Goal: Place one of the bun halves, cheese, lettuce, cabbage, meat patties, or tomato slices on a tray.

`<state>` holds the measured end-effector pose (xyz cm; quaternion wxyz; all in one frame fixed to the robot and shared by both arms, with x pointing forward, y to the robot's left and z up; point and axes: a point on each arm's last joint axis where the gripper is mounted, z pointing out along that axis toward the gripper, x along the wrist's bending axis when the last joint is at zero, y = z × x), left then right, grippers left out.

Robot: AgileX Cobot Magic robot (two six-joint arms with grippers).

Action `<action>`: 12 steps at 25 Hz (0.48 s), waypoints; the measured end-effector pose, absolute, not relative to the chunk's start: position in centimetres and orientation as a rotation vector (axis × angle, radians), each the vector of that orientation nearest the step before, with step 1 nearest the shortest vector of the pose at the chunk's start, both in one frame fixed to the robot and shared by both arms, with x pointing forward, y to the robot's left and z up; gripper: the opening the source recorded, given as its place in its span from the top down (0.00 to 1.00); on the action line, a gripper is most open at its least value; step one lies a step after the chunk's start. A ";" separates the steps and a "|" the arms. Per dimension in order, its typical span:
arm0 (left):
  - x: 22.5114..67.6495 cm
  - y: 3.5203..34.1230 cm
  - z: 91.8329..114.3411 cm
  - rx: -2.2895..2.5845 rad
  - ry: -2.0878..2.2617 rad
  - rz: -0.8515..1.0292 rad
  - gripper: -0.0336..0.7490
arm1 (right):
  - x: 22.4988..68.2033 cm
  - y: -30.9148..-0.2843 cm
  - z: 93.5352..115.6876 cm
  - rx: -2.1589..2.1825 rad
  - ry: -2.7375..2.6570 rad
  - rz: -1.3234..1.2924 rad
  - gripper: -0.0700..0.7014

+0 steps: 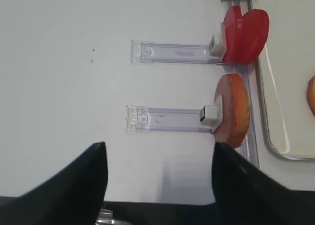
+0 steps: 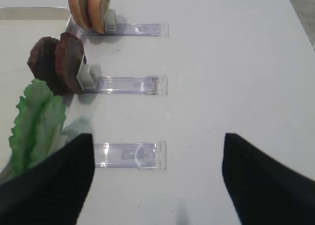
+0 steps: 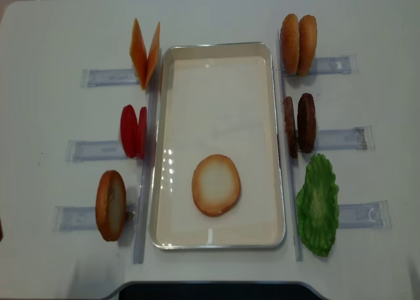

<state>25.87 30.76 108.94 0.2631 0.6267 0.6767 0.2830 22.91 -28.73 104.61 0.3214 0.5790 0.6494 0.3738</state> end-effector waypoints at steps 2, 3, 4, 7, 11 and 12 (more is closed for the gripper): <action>25.1 30.8 108.2 1.681 1.799 0.793 0.33 | 22.9 -28.7 104.6 1.521 1.706 0.982 0.21; 24.8 30.8 107.9 1.677 1.774 0.814 0.34 | 22.9 -28.7 104.6 1.521 1.706 0.982 0.21; 24.6 30.8 107.6 1.683 1.756 0.827 0.34 | 22.9 -28.7 104.6 1.521 1.706 0.982 0.21; 24.0 30.8 106.8 1.676 1.701 0.872 0.34 | 22.9 -28.7 104.6 1.521 1.706 0.982 0.21; 23.6 30.8 105.5 1.667 1.660 0.907 0.34 | 22.9 -28.7 104.6 1.521 1.706 0.982 0.21; 23.5 30.8 105.1 1.670 1.652 0.913 0.34 | 22.9 -28.7 104.6 1.521 1.706 0.982 0.21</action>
